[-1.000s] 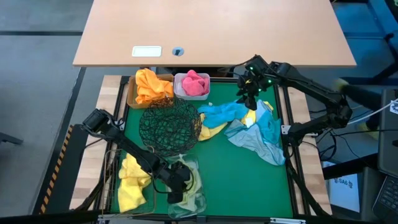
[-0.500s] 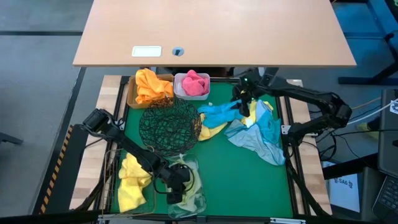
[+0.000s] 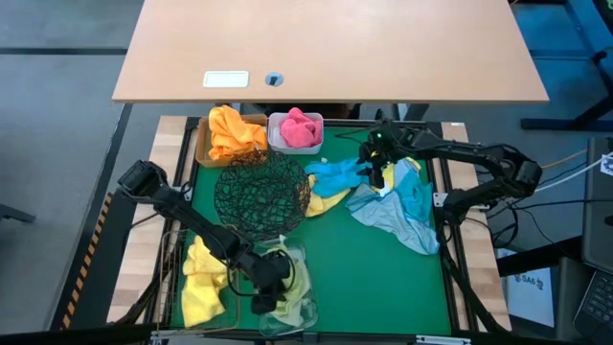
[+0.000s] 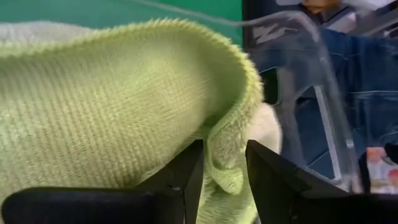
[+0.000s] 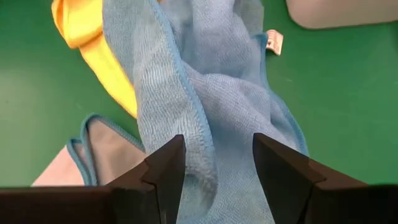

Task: Sort microfiber towel by color & place in baskets
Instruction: Put the light green microfiber towel into the transparent bin

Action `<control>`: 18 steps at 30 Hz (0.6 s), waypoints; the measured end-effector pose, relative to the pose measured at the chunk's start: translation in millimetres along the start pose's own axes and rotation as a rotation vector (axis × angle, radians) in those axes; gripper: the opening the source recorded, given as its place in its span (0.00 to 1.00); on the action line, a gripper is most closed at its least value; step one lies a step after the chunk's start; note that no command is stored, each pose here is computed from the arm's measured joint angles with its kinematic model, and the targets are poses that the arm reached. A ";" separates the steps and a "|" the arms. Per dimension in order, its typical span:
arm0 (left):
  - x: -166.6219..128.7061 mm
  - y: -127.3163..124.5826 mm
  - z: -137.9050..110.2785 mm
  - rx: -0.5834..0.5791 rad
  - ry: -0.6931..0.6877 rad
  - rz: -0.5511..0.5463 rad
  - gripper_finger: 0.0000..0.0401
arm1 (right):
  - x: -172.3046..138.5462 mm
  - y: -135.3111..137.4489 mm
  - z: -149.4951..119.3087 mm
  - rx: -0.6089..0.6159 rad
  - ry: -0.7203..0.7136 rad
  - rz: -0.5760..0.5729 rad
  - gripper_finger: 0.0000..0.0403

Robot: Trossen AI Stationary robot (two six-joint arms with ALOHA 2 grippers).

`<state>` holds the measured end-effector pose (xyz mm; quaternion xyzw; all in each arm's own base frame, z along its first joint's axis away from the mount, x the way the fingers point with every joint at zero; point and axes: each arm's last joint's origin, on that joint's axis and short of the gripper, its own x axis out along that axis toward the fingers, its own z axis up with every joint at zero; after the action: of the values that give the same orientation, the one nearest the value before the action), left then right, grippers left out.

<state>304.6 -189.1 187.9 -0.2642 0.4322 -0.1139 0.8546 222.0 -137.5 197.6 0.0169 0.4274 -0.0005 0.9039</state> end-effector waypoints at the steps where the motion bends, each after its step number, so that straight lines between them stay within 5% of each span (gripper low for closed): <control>1: -1.6 -1.0 0.6 -0.002 -0.003 -0.006 0.29 | 1.3 0.2 -1.8 0.000 -0.002 -0.001 0.47; 18: -4.0 4.6 14.7 -0.045 0.070 -0.163 0.29 | 10.9 5.3 -20.5 0.040 0.028 0.014 0.47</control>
<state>313.7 -178.4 195.3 -0.3134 0.4413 -0.1825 0.8208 213.1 -131.4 176.3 0.0380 0.4397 -0.0025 0.8974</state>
